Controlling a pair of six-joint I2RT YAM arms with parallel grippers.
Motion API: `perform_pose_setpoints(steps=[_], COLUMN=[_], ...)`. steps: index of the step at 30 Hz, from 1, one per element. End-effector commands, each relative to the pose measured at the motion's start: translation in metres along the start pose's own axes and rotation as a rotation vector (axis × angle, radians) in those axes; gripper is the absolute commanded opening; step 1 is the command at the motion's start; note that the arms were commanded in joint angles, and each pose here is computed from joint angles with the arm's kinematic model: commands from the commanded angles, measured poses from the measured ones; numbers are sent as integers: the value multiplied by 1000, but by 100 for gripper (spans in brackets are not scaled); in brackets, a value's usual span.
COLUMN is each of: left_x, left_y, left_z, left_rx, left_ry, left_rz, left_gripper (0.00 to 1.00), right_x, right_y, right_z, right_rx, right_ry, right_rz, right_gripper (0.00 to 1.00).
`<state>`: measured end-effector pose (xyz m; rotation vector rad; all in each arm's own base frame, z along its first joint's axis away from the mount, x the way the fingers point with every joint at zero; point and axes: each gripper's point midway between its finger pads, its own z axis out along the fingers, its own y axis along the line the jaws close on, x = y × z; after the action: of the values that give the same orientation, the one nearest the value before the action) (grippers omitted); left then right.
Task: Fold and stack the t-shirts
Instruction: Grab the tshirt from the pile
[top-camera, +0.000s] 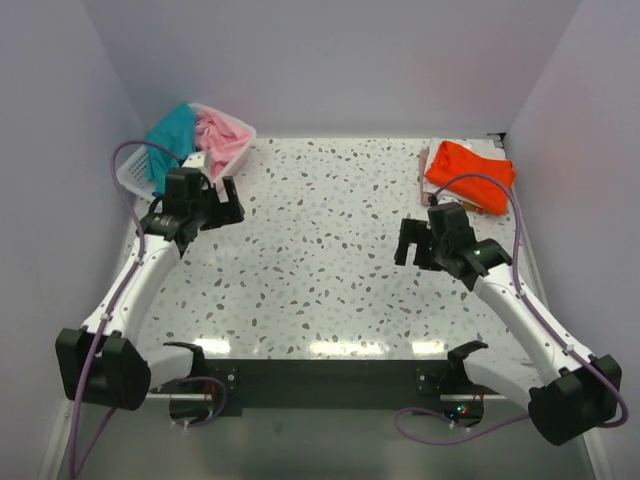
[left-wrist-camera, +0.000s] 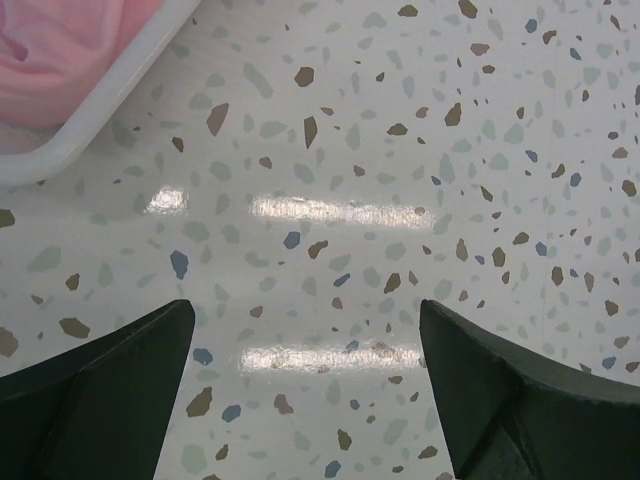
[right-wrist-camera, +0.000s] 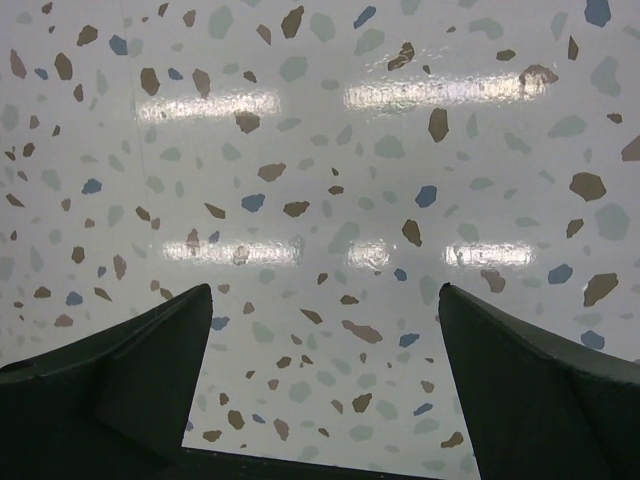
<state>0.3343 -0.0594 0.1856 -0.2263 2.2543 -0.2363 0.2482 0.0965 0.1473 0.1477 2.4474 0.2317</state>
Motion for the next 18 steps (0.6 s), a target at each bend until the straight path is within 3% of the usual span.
perform_pose_setpoints(steps=[1,3,7,9,12,18], left_x=[-61,-66,-116,-116,-155,-174], left_y=[1,12,39,47,48,62], left_z=[25,55,98,130,158,214], left_rx=[25,13,-71,-100,-116,-160], left_ry=[-143,-96,-112,-76,-133,-142], left_rz=[-5,-56,-137,-124,-102,-103], left_gripper=[100,100,100,100,100,100], right_x=[-23,-29,-52,-61,-76,-112], right_y=[11,11,17,22,34,63], right_z=[3,8,24,32,51,90], right_rx=[-5,13,44,42,32,7], right_ry=[-54,-59,-82,-83,-63,-14], right_rz=[49,59,71,62,35,-46], right_gripper=[99,99,99,99,99,99])
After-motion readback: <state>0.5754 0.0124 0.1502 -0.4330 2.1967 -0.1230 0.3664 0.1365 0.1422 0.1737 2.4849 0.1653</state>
